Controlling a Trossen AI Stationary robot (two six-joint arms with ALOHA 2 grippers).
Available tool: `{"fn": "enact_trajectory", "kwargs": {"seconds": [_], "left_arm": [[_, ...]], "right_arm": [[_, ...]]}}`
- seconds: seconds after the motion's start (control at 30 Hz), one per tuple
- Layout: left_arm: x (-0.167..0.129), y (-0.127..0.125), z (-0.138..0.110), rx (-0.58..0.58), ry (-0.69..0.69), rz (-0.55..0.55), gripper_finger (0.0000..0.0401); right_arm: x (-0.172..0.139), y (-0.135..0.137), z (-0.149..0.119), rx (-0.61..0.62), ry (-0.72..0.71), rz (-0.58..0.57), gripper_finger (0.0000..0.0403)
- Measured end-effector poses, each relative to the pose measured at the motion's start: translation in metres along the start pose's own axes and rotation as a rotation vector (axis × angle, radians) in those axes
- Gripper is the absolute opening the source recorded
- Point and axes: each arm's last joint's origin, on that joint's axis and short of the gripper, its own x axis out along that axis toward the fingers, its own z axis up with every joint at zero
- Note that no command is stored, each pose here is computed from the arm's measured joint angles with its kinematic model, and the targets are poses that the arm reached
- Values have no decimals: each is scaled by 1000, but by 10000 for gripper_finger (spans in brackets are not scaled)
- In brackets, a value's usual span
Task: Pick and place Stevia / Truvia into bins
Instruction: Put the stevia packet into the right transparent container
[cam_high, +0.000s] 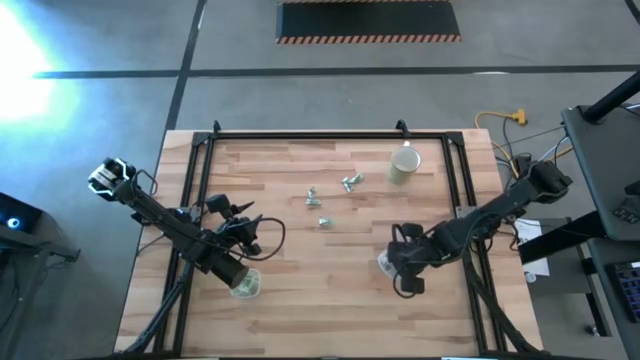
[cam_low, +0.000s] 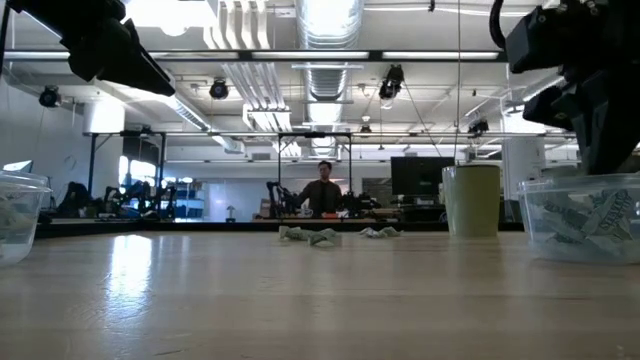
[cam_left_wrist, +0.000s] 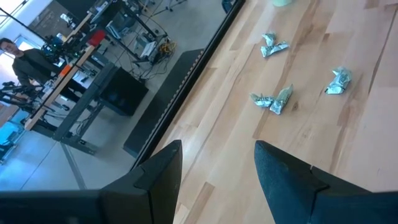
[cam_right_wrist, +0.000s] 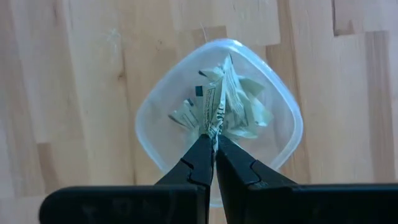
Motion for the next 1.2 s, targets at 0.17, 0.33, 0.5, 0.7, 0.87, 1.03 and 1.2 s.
{"fn": "enact_trajectory", "kwargs": {"seconds": [0.17, 0.33, 0.5, 0.7, 0.87, 1.03, 1.2], "left_arm": [[0, 0, 0, -3, -1, 0, 184], [0, 0, 0, -6, -3, 0, 184], [0, 0, 1, -7, -6, 2, 184], [0, 0, 1, -8, -7, 1, 184], [0, -1, 1, -12, -8, 0, 184], [0, -1, 1, -13, -9, 0, 184], [0, -1, 1, -13, -9, 0, 184]], "right_arm": [[9, -3, -5, 8, -1, 3, 9], [14, -3, -6, 8, -26, 21, 9], [19, -2, -6, 5, -37, 29, 9], [28, -2, -7, -2, -5, 7, 9], [29, -2, -7, 0, -5, 8, 9], [26, -2, -7, 1, -13, 14, 18], [21, -1, -5, 2, -37, 19, 59]]}}
